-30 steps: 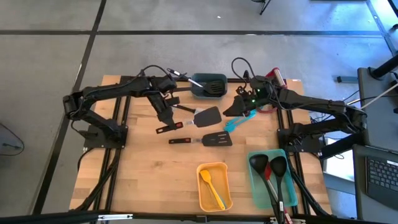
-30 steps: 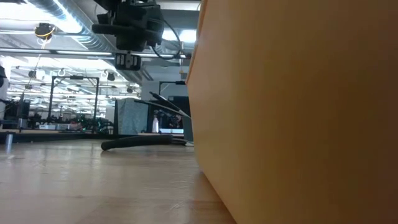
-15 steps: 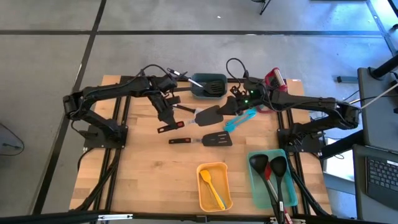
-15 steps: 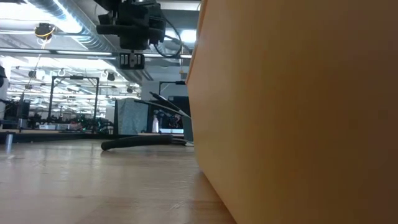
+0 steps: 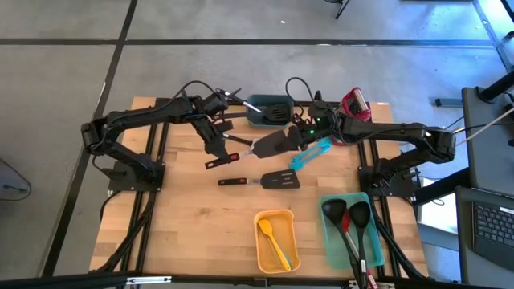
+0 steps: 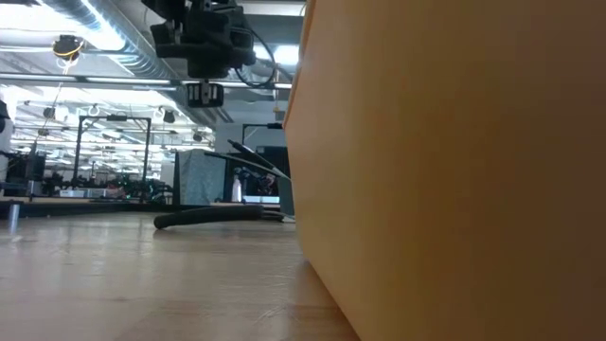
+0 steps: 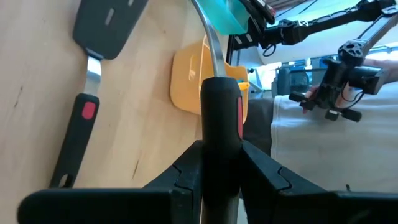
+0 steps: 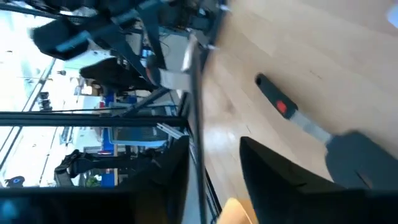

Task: Pick & Place Kitchen Items
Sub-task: Put the large black spatula into the blue bin

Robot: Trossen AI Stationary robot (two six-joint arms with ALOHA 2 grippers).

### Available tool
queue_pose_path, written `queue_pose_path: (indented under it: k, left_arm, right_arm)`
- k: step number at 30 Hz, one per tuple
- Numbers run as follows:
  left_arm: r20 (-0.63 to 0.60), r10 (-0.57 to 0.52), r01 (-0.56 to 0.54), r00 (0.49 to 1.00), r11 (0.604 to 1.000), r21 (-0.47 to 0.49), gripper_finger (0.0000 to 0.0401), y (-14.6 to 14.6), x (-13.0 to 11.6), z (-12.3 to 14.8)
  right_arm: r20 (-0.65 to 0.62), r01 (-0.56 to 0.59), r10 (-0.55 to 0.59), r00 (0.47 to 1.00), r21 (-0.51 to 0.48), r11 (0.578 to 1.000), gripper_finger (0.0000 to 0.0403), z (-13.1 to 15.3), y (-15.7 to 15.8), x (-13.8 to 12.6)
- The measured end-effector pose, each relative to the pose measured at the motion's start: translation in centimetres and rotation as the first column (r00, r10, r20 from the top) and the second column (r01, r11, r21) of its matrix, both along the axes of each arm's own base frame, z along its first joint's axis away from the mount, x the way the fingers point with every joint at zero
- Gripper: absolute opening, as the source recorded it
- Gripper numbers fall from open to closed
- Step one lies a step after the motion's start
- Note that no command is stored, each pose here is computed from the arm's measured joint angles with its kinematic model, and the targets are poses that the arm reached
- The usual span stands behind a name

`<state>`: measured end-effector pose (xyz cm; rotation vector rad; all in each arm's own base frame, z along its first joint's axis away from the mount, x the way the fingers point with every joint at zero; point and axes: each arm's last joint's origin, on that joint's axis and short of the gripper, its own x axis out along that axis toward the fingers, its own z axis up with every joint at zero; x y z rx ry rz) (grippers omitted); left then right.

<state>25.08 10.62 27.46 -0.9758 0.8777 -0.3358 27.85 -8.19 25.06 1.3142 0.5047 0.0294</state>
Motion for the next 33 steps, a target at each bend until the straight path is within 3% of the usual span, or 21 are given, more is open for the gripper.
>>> queue_pose_path:
  k: [5,12,20,28,33]
  left_arm:
    - [-0.001,-0.005,0.005,1.0,1.0,-0.005,0.007,-0.08,0.0,-0.01]
    - [-0.001,-0.004,0.004,1.0,1.0,0.0,0.007,-0.08,0.0,-0.01]
    - [0.003,-0.004,0.004,1.0,1.0,0.015,0.007,-0.05,0.04,-0.02]
    - [-0.005,0.004,-0.004,1.0,1.0,0.026,0.0072,-0.01,0.03,-0.06]
    - [-0.01,0.027,-0.026,1.0,0.997,0.067,0.0107,0.29,-0.01,-0.11]
  right_arm:
    - [0.088,0.015,-0.012,0.996,-0.035,0.999,0.0121,0.79,-0.15,0.32]
    - [0.078,0.02,-0.019,0.997,-0.02,1.0,0.0108,0.74,-0.2,0.29]
    - [0.062,0.035,-0.034,0.997,-0.021,0.999,0.0011,0.6,-0.24,0.25]
    - [0.045,0.081,-0.08,0.996,-0.02,0.997,0.0005,0.5,-0.33,0.25]
    - [0.018,0.141,-0.141,0.99,0.01,0.99,0.0003,0.42,-0.03,0.41]
